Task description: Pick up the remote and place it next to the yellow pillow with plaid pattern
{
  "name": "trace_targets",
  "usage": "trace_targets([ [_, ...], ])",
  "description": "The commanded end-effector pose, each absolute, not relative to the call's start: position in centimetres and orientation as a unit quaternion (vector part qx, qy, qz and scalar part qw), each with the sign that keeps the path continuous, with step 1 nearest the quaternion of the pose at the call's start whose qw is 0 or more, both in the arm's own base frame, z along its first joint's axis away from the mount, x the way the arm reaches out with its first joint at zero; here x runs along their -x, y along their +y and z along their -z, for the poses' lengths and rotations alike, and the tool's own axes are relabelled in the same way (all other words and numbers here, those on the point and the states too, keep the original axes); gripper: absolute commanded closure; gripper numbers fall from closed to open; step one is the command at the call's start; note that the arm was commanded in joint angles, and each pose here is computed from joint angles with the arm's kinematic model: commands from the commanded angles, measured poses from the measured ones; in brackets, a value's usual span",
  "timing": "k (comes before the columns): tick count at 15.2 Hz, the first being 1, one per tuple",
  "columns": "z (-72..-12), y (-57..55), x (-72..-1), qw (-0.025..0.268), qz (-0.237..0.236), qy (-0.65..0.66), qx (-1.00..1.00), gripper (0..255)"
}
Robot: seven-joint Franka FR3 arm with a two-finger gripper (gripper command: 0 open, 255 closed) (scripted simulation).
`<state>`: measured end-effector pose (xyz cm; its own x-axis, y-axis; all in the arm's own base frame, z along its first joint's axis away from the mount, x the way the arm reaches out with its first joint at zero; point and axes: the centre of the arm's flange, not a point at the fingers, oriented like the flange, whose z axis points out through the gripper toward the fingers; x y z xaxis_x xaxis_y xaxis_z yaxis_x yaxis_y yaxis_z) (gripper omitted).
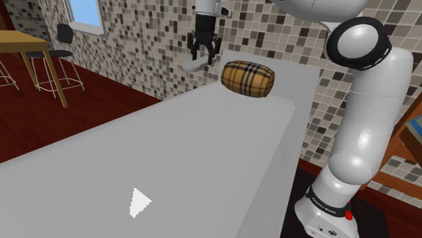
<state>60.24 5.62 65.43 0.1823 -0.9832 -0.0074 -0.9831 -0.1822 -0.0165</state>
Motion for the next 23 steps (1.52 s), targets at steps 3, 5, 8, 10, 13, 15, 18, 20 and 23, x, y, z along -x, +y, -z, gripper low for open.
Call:
trace_targets([
  [3,-65.4,0.6,-58.4,0.009,0.002,0.639,0.769,255],
  [5,-65.4,-1.8,-57.5,0.009,0.002,0.639,0.769,255],
  [8,-65.4,-5.5,-56.1,0.009,0.002,0.639,0.769,255],
  [10,-65.4,-8.0,-55.2,0.009,0.002,0.639,0.769,255],
  [13,-65.4,-11.7,-53.8,0.009,0.002,0.639,0.769,255],
  [15,-65.5,-14.2,-52.9,0.009,0.002,0.639,0.769,255],
  [18,-65.5,-17.9,-51.5,0.009,0.002,0.639,0.769,255],
  [20,-65.5,-20.4,-50.6,0.009,0.002,0.639,0.769,255],
  [23,-65.5,-24.1,-49.2,0.009,0.002,0.639,0.769,255],
])
